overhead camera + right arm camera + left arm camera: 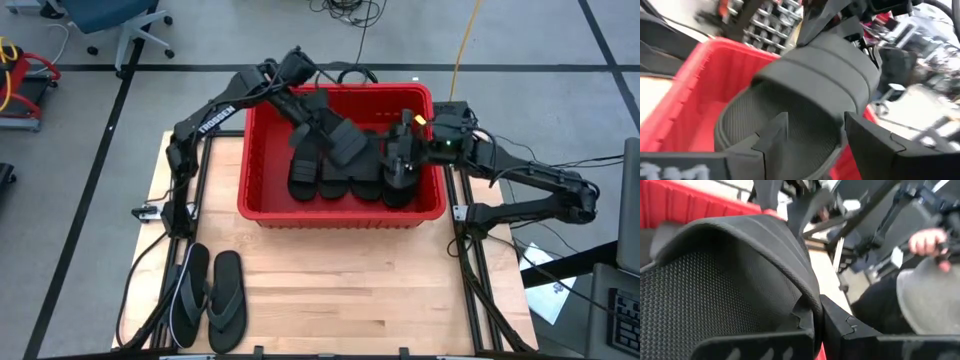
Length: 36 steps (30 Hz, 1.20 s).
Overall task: Pick and place slides into bin
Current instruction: Put the black slide into the red bin
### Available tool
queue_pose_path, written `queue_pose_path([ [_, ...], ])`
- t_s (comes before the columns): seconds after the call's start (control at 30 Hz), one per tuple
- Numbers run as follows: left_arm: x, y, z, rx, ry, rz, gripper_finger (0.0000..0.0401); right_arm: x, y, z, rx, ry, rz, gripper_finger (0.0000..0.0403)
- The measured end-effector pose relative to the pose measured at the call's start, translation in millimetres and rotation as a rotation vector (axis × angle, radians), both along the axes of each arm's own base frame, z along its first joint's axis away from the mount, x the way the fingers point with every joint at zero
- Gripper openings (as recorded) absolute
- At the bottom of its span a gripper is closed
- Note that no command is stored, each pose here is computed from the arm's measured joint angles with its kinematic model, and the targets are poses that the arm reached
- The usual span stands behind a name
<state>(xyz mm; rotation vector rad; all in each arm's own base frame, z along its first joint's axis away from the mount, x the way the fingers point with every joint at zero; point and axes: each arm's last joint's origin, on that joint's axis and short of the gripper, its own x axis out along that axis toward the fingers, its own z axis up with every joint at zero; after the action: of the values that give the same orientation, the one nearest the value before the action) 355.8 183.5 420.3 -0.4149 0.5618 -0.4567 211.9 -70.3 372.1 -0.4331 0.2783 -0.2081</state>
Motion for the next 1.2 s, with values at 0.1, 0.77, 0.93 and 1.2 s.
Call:
queue_pose_path([
  [0.1, 0.5, 5.1, 3.5, -0.030, -0.024, 0.018, 0.0001, 3.8, 3.0, 0.0, -0.079, 0.014, -0.047, 0.0190],
  [0.77, 25.2, -17.4, -5.7, -0.073, -0.017, -0.058, 0.0001, 46.9, -5.5, -25.5, -0.185, 0.090, -0.117, 0.0174],
  [0.93, 24.0, -17.2, -6.3, -0.089, -0.003, -0.058, 0.0001, 50.0, -3.9, -25.2, -0.199, 0.076, -0.127, 0.0076],
  [1.2, 24.8, -16.6, -8.5, -0.059, 0.047, 0.015, 0.0018, 45.3, 0.3, -21.4, -0.241, 0.150, -0.210, 0.0005],
])
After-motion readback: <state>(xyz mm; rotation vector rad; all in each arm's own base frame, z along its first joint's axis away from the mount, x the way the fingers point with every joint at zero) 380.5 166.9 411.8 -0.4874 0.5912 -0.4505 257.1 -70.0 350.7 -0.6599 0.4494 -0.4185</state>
